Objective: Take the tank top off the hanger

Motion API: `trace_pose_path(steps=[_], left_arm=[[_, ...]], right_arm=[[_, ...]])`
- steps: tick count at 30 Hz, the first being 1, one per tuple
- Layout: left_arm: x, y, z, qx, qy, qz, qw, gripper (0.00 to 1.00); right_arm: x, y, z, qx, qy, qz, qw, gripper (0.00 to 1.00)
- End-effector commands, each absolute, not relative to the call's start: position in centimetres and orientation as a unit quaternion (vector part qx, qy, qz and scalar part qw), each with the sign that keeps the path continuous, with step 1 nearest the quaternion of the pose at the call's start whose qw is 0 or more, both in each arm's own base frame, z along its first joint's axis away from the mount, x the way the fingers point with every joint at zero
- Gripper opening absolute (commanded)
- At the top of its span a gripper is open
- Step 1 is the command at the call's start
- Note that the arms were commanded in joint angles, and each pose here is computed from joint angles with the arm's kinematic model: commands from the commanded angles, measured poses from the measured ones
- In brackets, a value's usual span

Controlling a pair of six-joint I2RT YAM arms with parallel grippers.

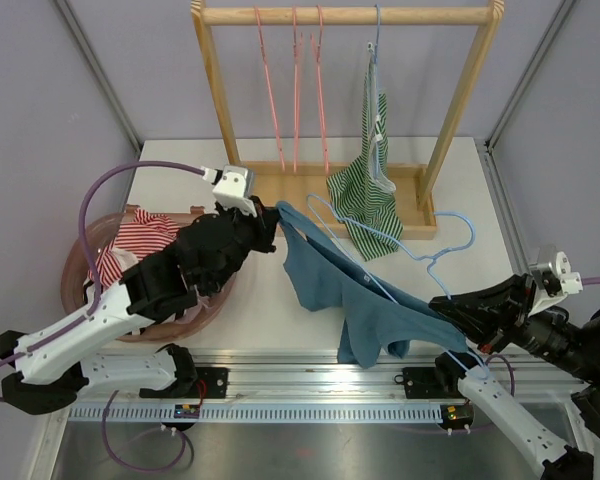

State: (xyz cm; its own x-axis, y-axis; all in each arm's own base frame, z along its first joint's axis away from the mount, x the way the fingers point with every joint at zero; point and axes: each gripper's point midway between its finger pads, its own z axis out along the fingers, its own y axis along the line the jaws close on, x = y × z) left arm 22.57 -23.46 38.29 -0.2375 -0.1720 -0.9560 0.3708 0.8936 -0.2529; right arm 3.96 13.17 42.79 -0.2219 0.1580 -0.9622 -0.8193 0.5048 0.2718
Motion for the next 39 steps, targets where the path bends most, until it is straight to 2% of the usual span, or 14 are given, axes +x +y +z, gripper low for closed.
trace_pose_path(steps=[1, 5, 7, 8, 12, 15, 16, 23, 26, 27, 30, 32, 34, 39], left_arm=[[19.4, -26.8, 39.8, 0.127, 0.714, -0.351, 0.592, 0.0], [14.9, -30.0, 38.5, 0.235, 0.681, -0.426, 0.547, 0.0], [13.0, -31.4, 36.5, 0.286, 0.673, -0.441, 0.52, 0.0], [12.0, -32.0, 35.3, 0.31, 0.673, -0.448, 0.5, 0.0], [9.9, -33.4, 28.4, 0.364, 0.7, -0.435, 0.433, 0.0], [12.5, -32.1, 25.5, 0.301, 0.751, -0.378, 0.449, 0.0], [14.3, -30.6, 24.0, 0.267, 0.778, -0.326, 0.466, 0.0], [18.8, -24.3, 21.6, 0.115, 0.847, -0.163, 0.493, 0.01], [19.5, -23.3, 21.6, 0.096, 0.856, -0.142, 0.489, 0.25], [19.6, -23.1, 21.7, 0.092, 0.856, -0.139, 0.489, 0.4], [19.4, -22.2, 22.2, 0.088, 0.858, -0.133, 0.489, 0.66], [19.3, -21.7, 22.9, 0.083, 0.856, -0.135, 0.492, 0.77], [19.0, -20.7, 23.1, 0.084, 0.857, -0.127, 0.492, 0.99], [18.1, -18.8, 24.0, 0.114, 0.863, -0.102, 0.481, 0.99]], right_arm=[[3.7, 13.5, 47.1, -0.236, 0.541, 0.475, 0.653, 0.0], [6.6, 14.3, 49.1, -0.187, 0.423, 0.52, 0.718, 0.0], [8.8, 15.0, 48.3, -0.158, 0.41, 0.538, 0.719, 0.0], [8.4, 14.0, 50.5, -0.145, 0.35, 0.54, 0.752, 0.0], [10.4, 12.9, 51.9, -0.093, 0.266, 0.536, 0.796, 0.0], [14.5, 13.1, 51.4, -0.066, 0.346, 0.476, 0.806, 0.0], [16.6, 12.8, 50.7, -0.046, 0.412, 0.437, 0.798, 0.0], [21.7, 12.4, 48.7, -0.005, 0.577, 0.336, 0.744, 0.0], [23.6, 12.9, 48.7, -0.005, 0.625, 0.309, 0.717, 0.0], [25.1, 13.6, 47.9, -0.004, 0.647, 0.3, 0.701, 0.0], [26.1, 14.4, 48.9, -0.008, 0.664, 0.297, 0.687, 0.0], [26.8, 14.7, 48.6, -0.007, 0.675, 0.292, 0.678, 0.0], [27.7, 15.1, 48.7, -0.005, 0.683, 0.287, 0.671, 0.0], [31.0, 16.3, 49.6, -0.008, 0.698, 0.254, 0.669, 0.0]])
